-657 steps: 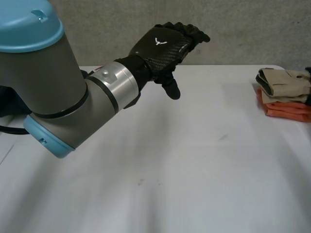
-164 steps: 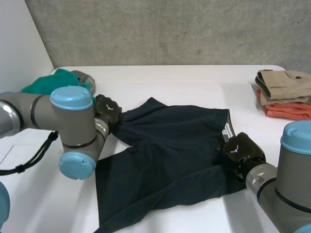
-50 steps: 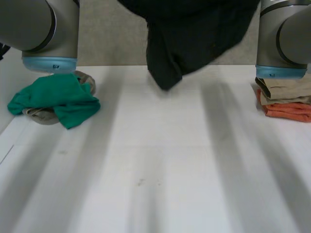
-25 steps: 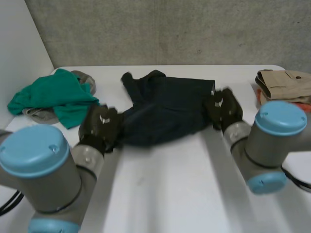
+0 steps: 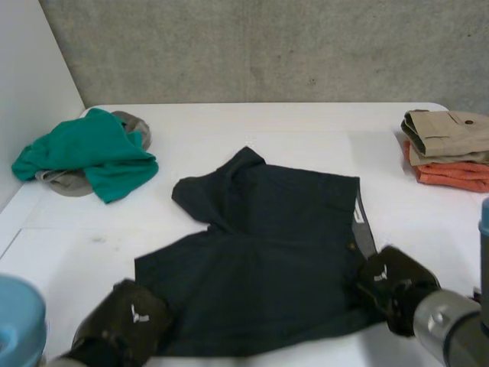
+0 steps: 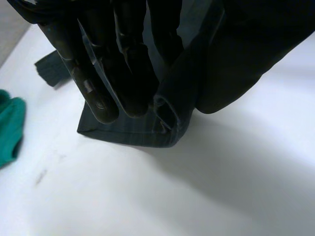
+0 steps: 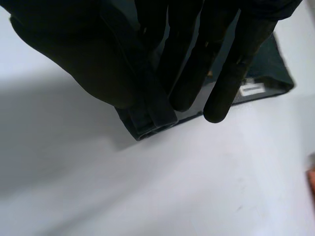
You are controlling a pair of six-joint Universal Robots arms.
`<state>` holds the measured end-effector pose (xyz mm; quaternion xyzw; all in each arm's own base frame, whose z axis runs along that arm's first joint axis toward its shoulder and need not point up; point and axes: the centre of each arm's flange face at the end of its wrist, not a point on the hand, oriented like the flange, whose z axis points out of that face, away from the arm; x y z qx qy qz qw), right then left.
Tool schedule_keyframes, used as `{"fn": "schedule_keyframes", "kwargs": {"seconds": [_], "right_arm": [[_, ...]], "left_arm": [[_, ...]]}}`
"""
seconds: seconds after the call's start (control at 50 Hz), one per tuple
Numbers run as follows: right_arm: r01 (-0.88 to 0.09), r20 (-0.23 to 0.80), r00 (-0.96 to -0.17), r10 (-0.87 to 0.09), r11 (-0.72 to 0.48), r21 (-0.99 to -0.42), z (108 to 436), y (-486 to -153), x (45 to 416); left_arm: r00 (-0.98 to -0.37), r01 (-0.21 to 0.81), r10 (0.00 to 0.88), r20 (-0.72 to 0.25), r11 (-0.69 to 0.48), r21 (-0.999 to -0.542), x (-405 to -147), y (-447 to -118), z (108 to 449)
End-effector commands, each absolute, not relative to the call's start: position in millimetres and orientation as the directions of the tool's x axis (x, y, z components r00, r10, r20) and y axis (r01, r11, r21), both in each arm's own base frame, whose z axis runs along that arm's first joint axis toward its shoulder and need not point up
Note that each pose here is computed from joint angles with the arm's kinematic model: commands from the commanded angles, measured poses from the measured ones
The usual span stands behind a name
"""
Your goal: Fold the laundry.
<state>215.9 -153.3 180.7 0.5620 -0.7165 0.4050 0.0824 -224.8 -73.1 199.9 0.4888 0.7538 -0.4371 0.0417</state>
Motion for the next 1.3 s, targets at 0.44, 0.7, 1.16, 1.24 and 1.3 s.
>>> {"fn": "schedule_keyframes", "kwargs": {"seconds": [0.44,0.7,1.16,1.24,1.3], "right_arm": [[-0.841,0.641,-0.392,-0.659,-0.025,-0.540,179,-160,218],[-0.835,0.639,-0.403,-0.655,-0.022,-0.549,167,-169,221],[-0.821,0.659,-0.429,-0.618,-0.037,-0.569,168,-179,223],[-0.804,0.643,-0.459,-0.613,-0.021,-0.594,168,-179,224],[-0.798,0.633,-0.469,-0.616,-0.012,-0.603,168,-179,224]], "left_arm": [[-0.633,0.498,0.618,-0.467,-0.137,-0.856,-282,-269,194],[-0.636,0.511,0.629,-0.448,-0.092,-0.854,-294,-357,125],[-0.672,0.695,0.369,-0.642,0.016,-0.719,-287,-329,139],[-0.647,0.734,0.341,-0.682,0.033,-0.679,-287,-323,136],[-0.642,0.746,0.314,-0.700,0.044,-0.665,-288,-322,137]]}}
